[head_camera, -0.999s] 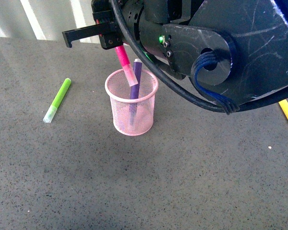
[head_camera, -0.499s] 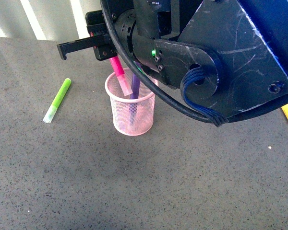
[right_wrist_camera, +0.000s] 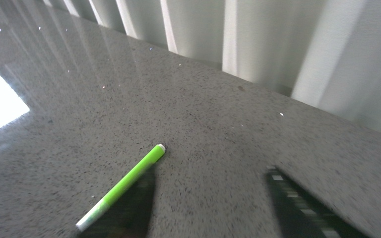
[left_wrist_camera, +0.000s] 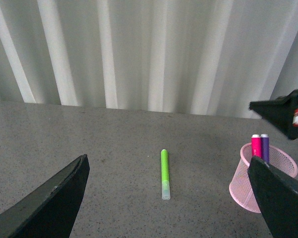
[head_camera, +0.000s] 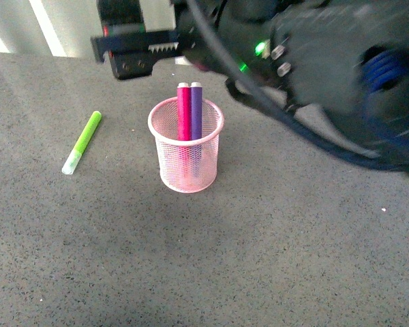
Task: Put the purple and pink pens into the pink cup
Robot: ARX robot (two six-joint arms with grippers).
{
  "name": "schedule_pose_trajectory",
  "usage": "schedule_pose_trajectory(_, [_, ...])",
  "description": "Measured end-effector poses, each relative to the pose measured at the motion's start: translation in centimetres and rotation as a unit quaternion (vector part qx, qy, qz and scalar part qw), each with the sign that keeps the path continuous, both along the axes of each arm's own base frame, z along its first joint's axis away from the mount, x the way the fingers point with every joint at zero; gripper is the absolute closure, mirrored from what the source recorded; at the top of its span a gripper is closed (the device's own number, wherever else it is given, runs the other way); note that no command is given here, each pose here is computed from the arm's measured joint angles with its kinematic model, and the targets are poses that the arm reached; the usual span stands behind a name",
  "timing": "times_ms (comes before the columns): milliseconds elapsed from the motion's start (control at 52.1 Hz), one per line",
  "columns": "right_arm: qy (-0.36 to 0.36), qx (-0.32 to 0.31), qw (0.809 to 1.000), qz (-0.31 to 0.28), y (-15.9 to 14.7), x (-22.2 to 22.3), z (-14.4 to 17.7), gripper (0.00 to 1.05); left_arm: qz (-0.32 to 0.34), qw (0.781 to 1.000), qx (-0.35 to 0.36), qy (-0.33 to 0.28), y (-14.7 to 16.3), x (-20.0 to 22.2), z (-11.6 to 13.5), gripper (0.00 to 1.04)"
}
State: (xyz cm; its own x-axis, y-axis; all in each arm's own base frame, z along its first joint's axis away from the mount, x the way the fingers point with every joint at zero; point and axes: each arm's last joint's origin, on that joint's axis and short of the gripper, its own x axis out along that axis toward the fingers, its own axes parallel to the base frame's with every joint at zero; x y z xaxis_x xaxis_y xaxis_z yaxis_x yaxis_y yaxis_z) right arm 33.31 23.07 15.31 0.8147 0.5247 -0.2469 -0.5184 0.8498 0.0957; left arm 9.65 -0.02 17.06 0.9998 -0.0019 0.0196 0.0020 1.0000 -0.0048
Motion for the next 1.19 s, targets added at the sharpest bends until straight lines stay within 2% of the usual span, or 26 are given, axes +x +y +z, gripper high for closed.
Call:
schedule_pose_trajectory(58, [0.006,0.004,0.999,-0.049,-2.3,-1.0,2.7,0.06,0.0,1.0,0.0,0.0,0.0,0.0,0.0,0.07])
schedule_pose_trajectory(154, [0.023,0.002,0.991,-0.134,-7.2,-3.5,6.4,0.07,0.0,1.0,0.0,0.0,0.0,0.0,0.0,0.07])
schedule_pose_trajectory(269, [0.035,-0.065,0.967,-0.244,-13.1,-8.8,8.9,0.07,0.0,1.0,0.0,0.0,0.0,0.0,0.0,0.07])
schedule_pose_trajectory(365, [0.04,-0.109,0.956,-0.27,-15.9,-13.1,9.3,0.07,0.0,1.0,0.0,0.0,0.0,0.0,0.0,0.07])
schedule_pose_trajectory(519, [-0.007,-0.092,0.959,-0.267,-16.9,-15.4,10.8,0.08,0.0,1.0,0.0,0.0,0.0,0.0,0.0,0.07])
schedule_pose_trajectory(596, [-0.081,-0.039,0.961,-0.262,-17.4,-15.6,9.7,0.22,0.0,1.0,0.0,0.0,0.0,0.0,0.0,0.07])
schedule_pose_trajectory(692, [-0.118,-0.017,0.957,-0.264,-18.5,-16.4,7.9,0.38,0.002,1.0,0.0,0.0,0.0,0.0,0.0,0.07])
schedule_pose_trajectory(730, [-0.124,-0.013,0.956,-0.266,-18.8,-16.7,7.6,0.43,0.001,1.0,0.0,0.0,0.0,0.0,0.0,0.07])
schedule_pose_trajectory(788, [-0.132,-0.01,0.954,-0.269,-19.6,-17.4,7.0,0.57,0.0,1.0,0.0,0.0,0.0,0.0,0.0,0.07])
schedule_pose_trajectory(884, [-0.13,-0.011,0.954,-0.271,-20.4,-18.1,5.9,0.75,0.0,1.0,0.0,0.0,0.0,0.0,0.0,0.07])
schedule_pose_trajectory(1037, [-0.129,-0.011,0.955,-0.268,-21.1,-18.9,4.7,1.0,0.0,1.0,0.0,0.0,0.0,0.0,0.0,0.07])
schedule_pose_trajectory(1191, [-0.13,-0.013,0.953,-0.273,-21.8,-19.8,3.8,1.01,0.0,1.0,0.0,0.0,0.0,0.0,0.0,0.07])
